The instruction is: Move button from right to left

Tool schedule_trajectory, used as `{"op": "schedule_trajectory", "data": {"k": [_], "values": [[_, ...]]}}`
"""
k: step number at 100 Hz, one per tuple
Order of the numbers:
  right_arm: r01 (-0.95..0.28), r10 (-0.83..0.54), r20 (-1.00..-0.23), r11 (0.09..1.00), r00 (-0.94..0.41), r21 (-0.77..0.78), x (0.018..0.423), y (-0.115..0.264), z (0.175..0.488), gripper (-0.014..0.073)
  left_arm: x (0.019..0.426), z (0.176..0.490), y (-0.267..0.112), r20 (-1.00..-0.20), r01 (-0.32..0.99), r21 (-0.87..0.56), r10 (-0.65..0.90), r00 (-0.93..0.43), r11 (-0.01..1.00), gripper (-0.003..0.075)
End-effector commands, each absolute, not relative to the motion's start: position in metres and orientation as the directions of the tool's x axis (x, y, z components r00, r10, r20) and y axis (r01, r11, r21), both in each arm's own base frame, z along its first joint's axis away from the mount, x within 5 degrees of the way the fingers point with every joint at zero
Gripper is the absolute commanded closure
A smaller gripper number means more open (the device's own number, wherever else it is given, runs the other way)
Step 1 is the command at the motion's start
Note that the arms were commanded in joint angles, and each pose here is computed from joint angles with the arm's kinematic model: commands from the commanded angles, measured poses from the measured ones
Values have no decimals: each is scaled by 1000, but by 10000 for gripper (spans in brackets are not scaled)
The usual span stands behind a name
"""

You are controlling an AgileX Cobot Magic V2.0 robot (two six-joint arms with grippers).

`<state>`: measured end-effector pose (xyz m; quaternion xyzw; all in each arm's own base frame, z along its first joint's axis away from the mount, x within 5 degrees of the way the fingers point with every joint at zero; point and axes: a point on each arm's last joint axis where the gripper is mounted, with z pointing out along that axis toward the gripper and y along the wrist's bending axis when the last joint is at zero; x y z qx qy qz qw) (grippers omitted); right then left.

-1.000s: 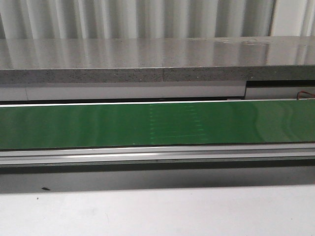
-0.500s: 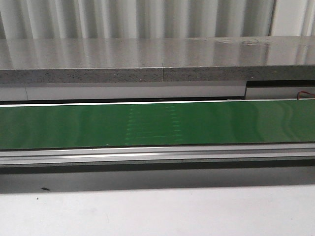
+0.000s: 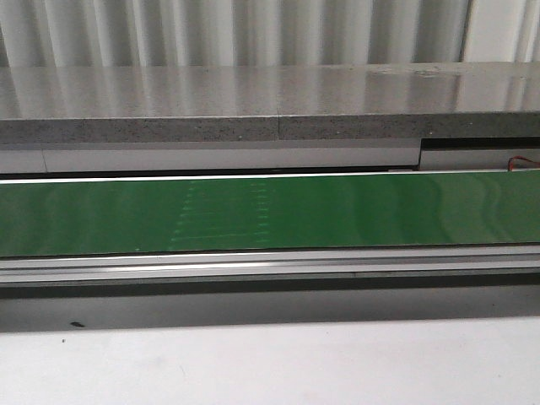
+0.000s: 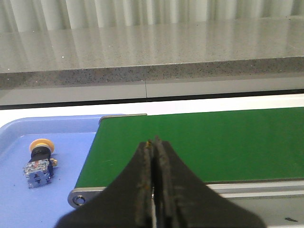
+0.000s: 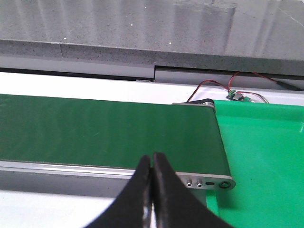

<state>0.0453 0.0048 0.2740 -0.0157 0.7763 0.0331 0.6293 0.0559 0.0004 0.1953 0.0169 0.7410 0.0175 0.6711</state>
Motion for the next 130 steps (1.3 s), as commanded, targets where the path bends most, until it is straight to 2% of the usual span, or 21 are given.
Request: {"op": "schedule_trajectory", "data": {"k": [1, 99, 130], "values": [[-61, 4, -994, 998, -113, 11, 46, 4, 289, 663, 55, 191, 0, -999, 6, 39, 39, -27, 999, 741], [-60, 5, -993, 998, -117, 12, 48, 4, 283, 663, 55, 191, 0, -999, 6, 39, 39, -27, 999, 741], [32, 12, -998, 999, 63, 14, 63, -2, 254, 663, 55, 191, 0, -999, 6, 39, 39, -27, 999, 741]]}}
